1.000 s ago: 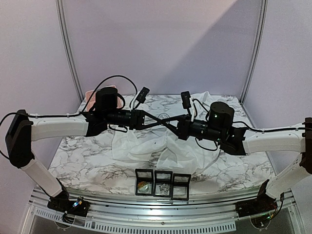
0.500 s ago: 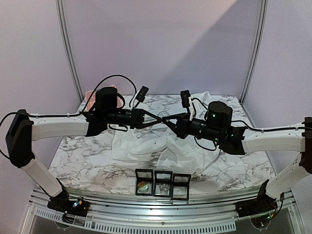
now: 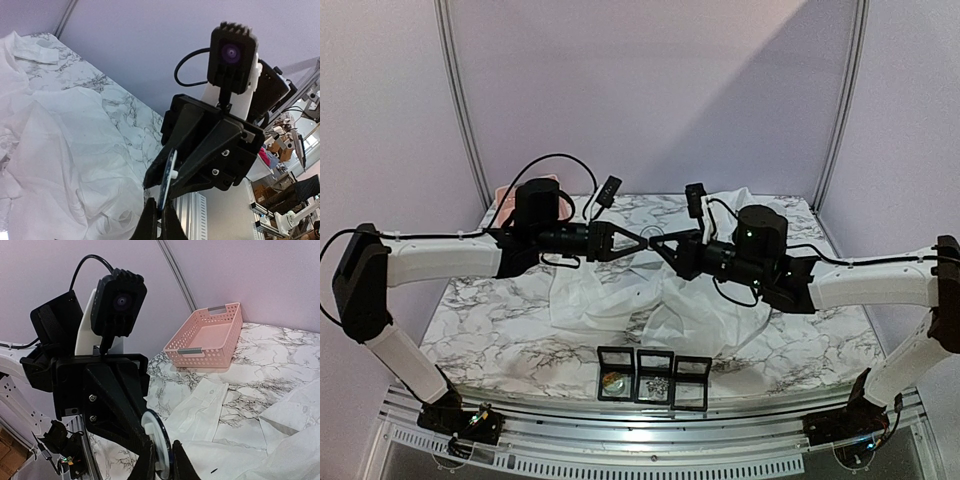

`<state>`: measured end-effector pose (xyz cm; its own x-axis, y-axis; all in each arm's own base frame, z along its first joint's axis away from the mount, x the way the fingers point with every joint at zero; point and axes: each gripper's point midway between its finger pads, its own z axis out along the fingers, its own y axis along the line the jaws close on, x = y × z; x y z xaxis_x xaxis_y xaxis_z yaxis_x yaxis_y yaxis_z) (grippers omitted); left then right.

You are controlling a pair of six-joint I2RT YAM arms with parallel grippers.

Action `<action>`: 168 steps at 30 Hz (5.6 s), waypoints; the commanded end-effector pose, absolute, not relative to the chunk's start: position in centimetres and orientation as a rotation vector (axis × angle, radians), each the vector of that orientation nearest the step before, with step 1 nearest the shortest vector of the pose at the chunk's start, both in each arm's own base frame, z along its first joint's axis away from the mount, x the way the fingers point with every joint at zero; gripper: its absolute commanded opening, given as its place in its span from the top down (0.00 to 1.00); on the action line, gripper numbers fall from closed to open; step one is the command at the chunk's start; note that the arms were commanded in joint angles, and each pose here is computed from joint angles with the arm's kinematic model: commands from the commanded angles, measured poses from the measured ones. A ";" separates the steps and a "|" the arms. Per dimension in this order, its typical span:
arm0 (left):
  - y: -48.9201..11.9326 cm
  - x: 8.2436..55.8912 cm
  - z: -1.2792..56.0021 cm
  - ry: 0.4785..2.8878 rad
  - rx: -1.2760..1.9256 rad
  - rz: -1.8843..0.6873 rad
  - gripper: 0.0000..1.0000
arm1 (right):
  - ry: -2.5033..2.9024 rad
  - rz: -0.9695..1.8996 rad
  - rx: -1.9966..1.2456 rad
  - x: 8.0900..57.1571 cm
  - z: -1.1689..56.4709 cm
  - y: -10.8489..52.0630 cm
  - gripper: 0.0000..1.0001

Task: Remove the brooch from the garment
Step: Close the brooch at the center of the board, then place the brooch in the brooch box.

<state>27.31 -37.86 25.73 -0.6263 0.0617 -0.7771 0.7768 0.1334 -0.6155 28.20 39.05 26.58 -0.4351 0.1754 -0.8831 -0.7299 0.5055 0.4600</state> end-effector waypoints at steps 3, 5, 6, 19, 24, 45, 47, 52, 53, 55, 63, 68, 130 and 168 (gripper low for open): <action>-36.1 27.4 25.1 1.864 0.819 -1.532 1.00 | 1.816 0.899 -0.193 34.8 25.4 34.5 0.91; -36.1 27.4 25.0 1.869 0.818 -1.526 1.00 | 1.823 0.915 -0.179 34.8 25.1 34.5 0.91; -36.1 27.4 24.9 1.871 0.817 -1.526 1.00 | 1.823 0.917 -0.176 34.7 25.1 34.4 0.91; -35.8 28.8 22.9 1.982 0.759 -1.437 1.00 | 1.654 1.140 -0.532 29.5 28.3 37.1 0.54; -35.6 28.9 23.0 1.976 0.765 -1.411 1.00 | 1.606 1.177 -0.585 28.0 29.7 36.8 0.41; -34.4 17.4 27.0 1.723 1.111 -0.797 1.00 | 1.808 0.854 -0.222 34.3 29.2 24.0 0.34; -34.7 15.0 26.1 1.735 1.173 -0.738 1.00 | 1.802 0.838 -0.213 34.2 29.3 23.5 0.34; -35.9 11.4 23.0 1.798 1.262 -0.658 1.00 | 1.790 0.818 -0.191 34.1 29.4 22.7 0.34; -36.3 10.7 22.7 1.790 1.274 -0.654 1.00 | 1.788 0.819 -0.188 34.1 29.3 22.7 0.34; -37.2 9.3 22.2 1.764 1.305 -0.645 1.00 | 1.781 0.821 -0.188 34.0 29.3 22.6 0.34; -41.2 6.4 17.9 1.762 1.431 -0.671 1.00 | 1.780 0.831 -0.191 34.0 29.0 22.7 0.34; -43.0 5.7 15.6 1.755 1.524 -0.636 1.00 | 1.778 0.826 -0.194 34.0 28.9 22.6 0.34; -45.4 12.8 6.0 1.924 1.565 -0.267 1.00 | 1.781 0.855 -0.127 34.3 27.9 21.3 0.34; -45.5 13.1 7.0 1.860 1.580 -0.310 1.00 | 1.782 0.861 -0.108 34.6 27.7 21.0 0.34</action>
<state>13.50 -45.29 6.15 -0.0822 0.7954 -0.6004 0.9330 0.2733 0.2343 34.68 21.37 27.76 -0.4004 0.3177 -0.8595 -0.4690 0.7348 0.4900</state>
